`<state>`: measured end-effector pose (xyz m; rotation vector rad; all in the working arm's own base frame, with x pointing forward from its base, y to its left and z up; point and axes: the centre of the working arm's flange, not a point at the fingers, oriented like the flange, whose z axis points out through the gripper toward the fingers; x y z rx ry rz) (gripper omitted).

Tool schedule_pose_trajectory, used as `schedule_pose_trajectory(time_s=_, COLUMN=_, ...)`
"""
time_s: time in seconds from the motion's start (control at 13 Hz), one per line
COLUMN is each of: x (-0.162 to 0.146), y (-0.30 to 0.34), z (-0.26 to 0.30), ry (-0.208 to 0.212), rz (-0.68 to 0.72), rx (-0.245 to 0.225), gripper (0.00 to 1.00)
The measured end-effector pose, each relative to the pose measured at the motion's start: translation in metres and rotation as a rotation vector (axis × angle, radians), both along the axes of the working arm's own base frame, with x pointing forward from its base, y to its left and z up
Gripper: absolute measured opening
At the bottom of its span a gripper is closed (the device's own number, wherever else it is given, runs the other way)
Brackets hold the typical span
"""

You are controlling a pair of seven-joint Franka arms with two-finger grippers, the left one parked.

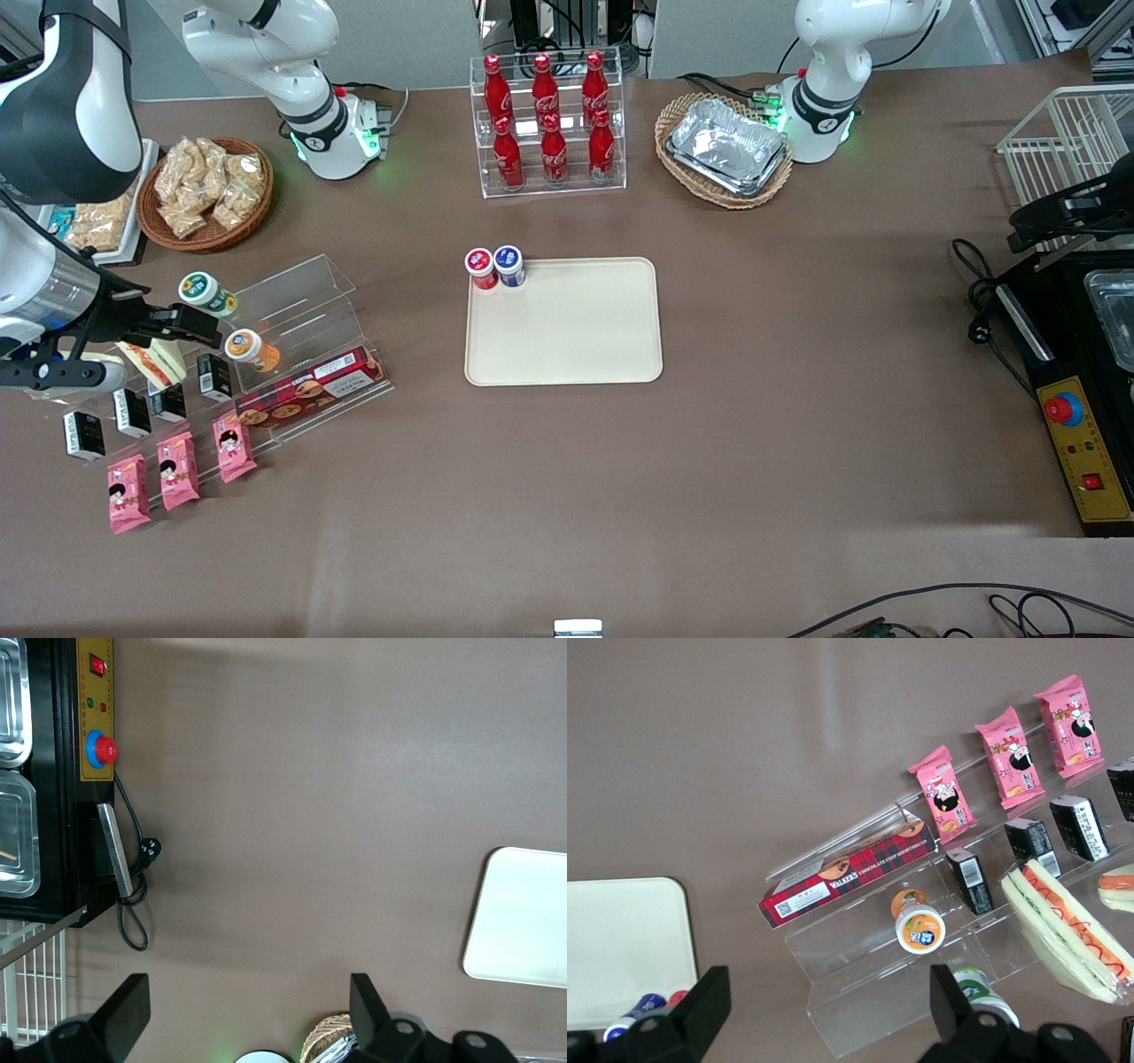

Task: Place sandwich on tray
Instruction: 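Move the right gripper over the acrylic rack toward the wrapped sandwiches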

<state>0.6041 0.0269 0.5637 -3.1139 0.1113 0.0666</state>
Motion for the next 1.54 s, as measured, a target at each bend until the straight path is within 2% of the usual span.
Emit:
schedule_pose_trajectory(time_s=0.69, x=0.002, y=-0.004, z=-0.001, ry=-0.005, rz=-0.007, rx=-0.001, gripper=1.0)
schedule_pose_trajectory(time_s=0.92, x=-0.002, y=-0.031, z=0.004, ry=0.0, rz=-0.055, rx=-0.006, gripper=1.0)
schedule_pose_trajectory(time_s=1.54, x=-0.016, y=-0.112, z=0.011, ry=0.022, rz=-0.439, rx=-0.032, gripper=1.0)
